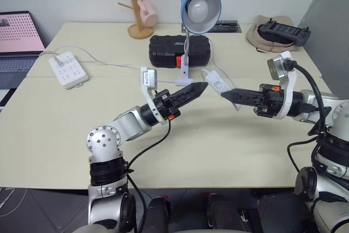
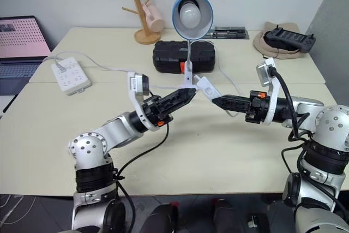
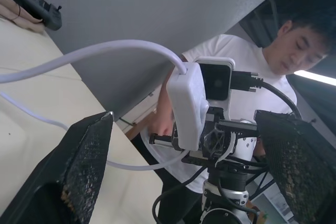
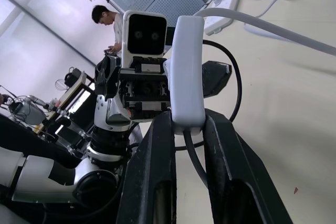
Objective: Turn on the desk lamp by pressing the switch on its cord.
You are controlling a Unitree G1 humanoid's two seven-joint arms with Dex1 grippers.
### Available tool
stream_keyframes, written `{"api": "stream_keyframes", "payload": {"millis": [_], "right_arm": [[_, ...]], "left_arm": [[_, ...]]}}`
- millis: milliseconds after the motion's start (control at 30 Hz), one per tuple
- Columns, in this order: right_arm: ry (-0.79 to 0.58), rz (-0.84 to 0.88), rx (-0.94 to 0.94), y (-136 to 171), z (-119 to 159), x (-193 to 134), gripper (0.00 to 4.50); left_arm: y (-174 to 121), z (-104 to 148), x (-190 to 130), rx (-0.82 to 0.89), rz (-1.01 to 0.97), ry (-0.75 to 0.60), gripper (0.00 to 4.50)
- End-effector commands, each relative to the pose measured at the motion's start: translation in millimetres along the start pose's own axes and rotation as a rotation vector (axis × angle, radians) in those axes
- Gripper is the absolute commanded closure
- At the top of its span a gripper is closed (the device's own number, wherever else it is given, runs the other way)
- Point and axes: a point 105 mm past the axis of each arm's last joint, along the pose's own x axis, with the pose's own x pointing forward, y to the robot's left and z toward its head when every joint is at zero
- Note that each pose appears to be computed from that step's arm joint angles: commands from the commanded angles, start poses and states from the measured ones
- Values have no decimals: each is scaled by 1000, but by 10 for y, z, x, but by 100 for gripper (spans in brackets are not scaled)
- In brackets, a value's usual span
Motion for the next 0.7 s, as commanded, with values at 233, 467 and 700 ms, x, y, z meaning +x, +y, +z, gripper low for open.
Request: {"api": "stream_keyframes", "payload": {"millis": [233,467,700], "right_arm": [[-2,42,-40,158,33,18,415],[13,67,-35,211,-7,65,415],[14,76,-31,231,-20,94,415]], "left_arm": [[-59,0,104,-7,-69,-8,0],[-16,-40,71,-16,-68,-20,19],[-10,-28,89,-1,-61,-33,163]]}}
